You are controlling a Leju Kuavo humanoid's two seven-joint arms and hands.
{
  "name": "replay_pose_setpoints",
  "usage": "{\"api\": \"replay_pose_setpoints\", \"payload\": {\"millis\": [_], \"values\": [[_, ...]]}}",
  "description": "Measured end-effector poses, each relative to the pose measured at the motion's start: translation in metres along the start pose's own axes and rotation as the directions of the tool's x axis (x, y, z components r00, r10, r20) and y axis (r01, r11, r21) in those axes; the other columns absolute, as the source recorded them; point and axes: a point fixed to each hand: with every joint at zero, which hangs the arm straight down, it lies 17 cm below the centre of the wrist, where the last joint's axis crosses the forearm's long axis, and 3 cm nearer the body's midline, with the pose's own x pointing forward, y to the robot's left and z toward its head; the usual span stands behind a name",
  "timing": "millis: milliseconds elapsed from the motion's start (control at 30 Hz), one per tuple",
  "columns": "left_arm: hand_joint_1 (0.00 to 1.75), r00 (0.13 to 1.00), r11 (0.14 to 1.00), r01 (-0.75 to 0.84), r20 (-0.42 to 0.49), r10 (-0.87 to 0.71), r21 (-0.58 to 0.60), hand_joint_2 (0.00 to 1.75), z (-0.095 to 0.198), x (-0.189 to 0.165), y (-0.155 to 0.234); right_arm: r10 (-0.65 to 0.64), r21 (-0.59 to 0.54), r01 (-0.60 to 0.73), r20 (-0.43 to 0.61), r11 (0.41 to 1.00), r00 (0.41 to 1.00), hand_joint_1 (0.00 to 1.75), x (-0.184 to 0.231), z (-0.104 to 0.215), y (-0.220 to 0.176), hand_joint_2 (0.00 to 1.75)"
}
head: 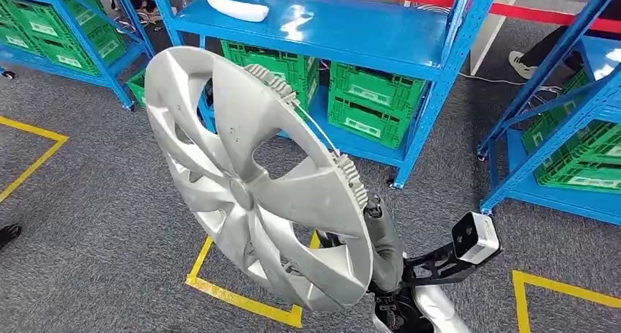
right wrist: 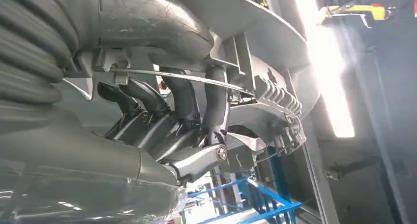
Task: Take the parts from the cabinet and place them on the table.
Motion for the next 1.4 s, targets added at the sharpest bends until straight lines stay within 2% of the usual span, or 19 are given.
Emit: {"api": "replay_pose_setpoints", "payload": {"millis": [1400], "values": [[0.0,1.0,1.0,0.02,-0.002,-0.02,-0.011,1.75,0.0007,-0.0016,-0.0023,-0.022,-0.003,0.022,-0.002,1.0,1.0,1.75,-0.0006,0.0043,0.0009,1.75]]}}
